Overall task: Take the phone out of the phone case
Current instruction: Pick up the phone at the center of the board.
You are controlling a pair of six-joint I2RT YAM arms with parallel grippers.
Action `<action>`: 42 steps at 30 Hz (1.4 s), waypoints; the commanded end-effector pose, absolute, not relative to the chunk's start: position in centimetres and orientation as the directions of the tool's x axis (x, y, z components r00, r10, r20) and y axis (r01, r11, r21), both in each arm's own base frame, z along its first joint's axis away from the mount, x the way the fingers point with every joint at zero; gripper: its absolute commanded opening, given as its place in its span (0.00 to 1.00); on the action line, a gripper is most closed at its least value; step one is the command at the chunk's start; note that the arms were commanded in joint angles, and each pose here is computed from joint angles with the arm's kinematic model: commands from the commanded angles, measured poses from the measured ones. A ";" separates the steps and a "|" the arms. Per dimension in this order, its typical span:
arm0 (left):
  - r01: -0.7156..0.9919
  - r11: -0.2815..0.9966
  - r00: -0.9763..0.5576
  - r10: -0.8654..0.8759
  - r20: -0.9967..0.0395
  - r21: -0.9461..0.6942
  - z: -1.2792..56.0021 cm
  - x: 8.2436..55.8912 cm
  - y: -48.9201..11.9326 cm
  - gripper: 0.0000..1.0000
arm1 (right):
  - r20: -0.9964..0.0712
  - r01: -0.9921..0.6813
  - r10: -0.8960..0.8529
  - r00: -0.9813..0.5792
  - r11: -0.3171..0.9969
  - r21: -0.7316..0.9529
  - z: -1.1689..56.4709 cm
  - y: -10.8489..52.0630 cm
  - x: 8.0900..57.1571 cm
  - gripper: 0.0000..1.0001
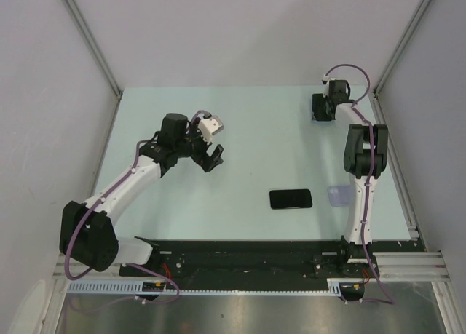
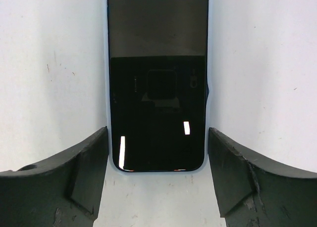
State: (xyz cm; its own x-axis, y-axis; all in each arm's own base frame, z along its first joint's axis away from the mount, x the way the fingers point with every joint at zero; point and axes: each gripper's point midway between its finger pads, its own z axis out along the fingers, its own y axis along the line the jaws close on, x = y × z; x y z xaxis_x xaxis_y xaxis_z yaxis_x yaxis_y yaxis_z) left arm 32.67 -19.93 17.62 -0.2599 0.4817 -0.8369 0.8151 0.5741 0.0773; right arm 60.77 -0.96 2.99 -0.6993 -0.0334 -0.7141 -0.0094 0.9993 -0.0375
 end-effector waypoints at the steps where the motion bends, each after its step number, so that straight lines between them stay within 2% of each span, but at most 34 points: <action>1: 0.812 0.583 -0.270 0.427 -0.863 0.034 18.9 33.7 -20.9 1.00 | -0.699 -0.069 -0.101 -0.708 0.995 -0.074 2.7 0.7 60.0 0.26; 9: 0.807 0.584 -0.339 0.339 -0.877 -0.087 17.5 35.2 -22.9 1.00 | -0.734 -0.200 -0.190 -0.652 0.977 -0.076 4.9 4.0 56.3 0.23; 21: 0.844 0.460 -0.377 0.142 -0.915 -0.276 18.5 35.9 -26.0 1.00 | -0.701 -0.502 -0.320 -0.637 0.863 0.062 6.1 14.2 48.1 0.20; 28: 0.789 0.474 -0.492 0.105 -0.864 -0.392 15.7 36.9 -26.0 1.00 | -0.726 -0.628 -0.394 -0.564 0.775 0.067 6.8 18.7 44.8 0.19; 36: 0.704 0.441 -0.641 0.055 -0.766 -0.557 13.1 37.0 -26.7 1.00 | -0.787 -0.705 -0.423 -0.449 0.709 0.021 8.8 21.0 43.2 0.17; 42: 0.664 0.451 -0.684 0.045 -0.728 -0.596 11.6 37.2 -26.8 1.00 | -0.824 -0.745 -0.414 -0.386 0.667 0.014 10.7 22.6 41.9 0.17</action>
State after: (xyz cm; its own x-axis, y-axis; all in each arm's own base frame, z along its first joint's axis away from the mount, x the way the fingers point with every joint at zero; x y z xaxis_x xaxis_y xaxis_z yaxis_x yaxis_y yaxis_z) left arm 36.34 -26.20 10.34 -0.6821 0.0864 -0.7261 0.6665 0.4819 -0.5688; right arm 40.77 20.12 5.16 -0.5518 -0.4503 -0.7019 -0.6835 0.7264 0.0713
